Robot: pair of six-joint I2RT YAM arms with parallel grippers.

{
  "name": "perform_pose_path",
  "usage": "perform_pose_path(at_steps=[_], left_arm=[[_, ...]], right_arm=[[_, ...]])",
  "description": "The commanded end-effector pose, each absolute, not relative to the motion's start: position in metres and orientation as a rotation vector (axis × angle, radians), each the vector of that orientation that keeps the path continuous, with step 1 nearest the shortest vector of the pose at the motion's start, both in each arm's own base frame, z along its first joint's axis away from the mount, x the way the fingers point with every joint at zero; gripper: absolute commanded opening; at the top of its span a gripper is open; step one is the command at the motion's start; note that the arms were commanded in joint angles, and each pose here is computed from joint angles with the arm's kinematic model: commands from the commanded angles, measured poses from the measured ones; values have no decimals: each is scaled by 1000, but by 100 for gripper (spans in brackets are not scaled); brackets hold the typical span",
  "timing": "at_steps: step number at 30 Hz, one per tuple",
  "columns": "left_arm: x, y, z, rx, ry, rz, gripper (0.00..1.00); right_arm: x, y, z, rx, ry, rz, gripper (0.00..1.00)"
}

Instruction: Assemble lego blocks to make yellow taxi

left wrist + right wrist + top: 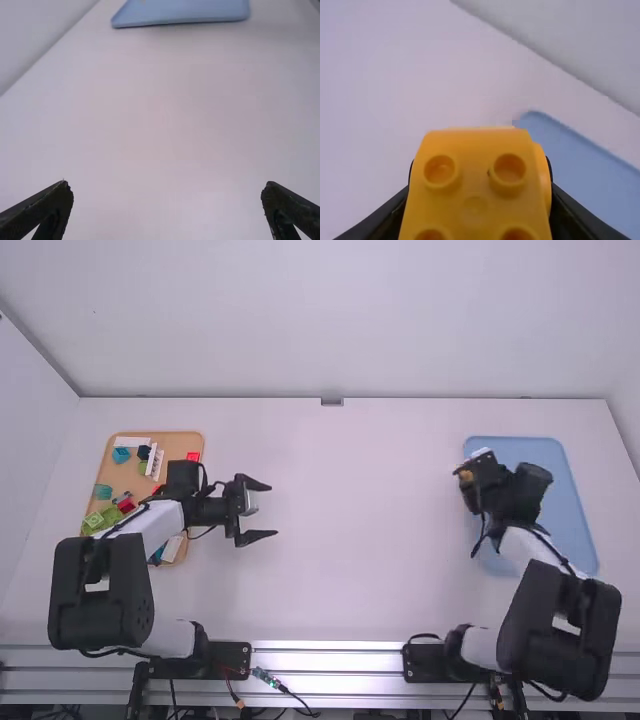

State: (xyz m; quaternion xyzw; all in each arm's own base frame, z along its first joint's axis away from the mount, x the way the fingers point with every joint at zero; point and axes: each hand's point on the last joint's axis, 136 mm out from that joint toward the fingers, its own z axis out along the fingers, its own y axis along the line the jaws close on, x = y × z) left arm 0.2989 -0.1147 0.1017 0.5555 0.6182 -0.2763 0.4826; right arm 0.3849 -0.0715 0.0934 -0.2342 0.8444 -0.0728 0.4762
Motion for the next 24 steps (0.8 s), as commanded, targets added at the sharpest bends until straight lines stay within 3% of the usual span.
perform_pose_path(at_steps=[1, 5, 13, 16, 19, 24], left_arm=[[296, -115, 102, 1322, 1516, -716, 99], [295, -116, 101, 1320, 1523, -724, 99], [296, -115, 101, 1282, 1563, -752, 99], [297, -115, 101, 1272, 1579, -756, 99], [296, -115, 100, 1272, 1584, -758, 99], [298, -114, 101, 1237, 1615, -780, 99]], right_arm=[[381, -95, 85, -441, 2081, -116, 36], [380, -136, 60, -289, 2123, -129, 37], [384, -171, 9, -151, 2246, -100, 37], [387, -176, 4, -114, 2264, -102, 57], [388, -177, 6, -102, 2259, -99, 100], [385, -173, 22, -96, 2269, -109, 99]])
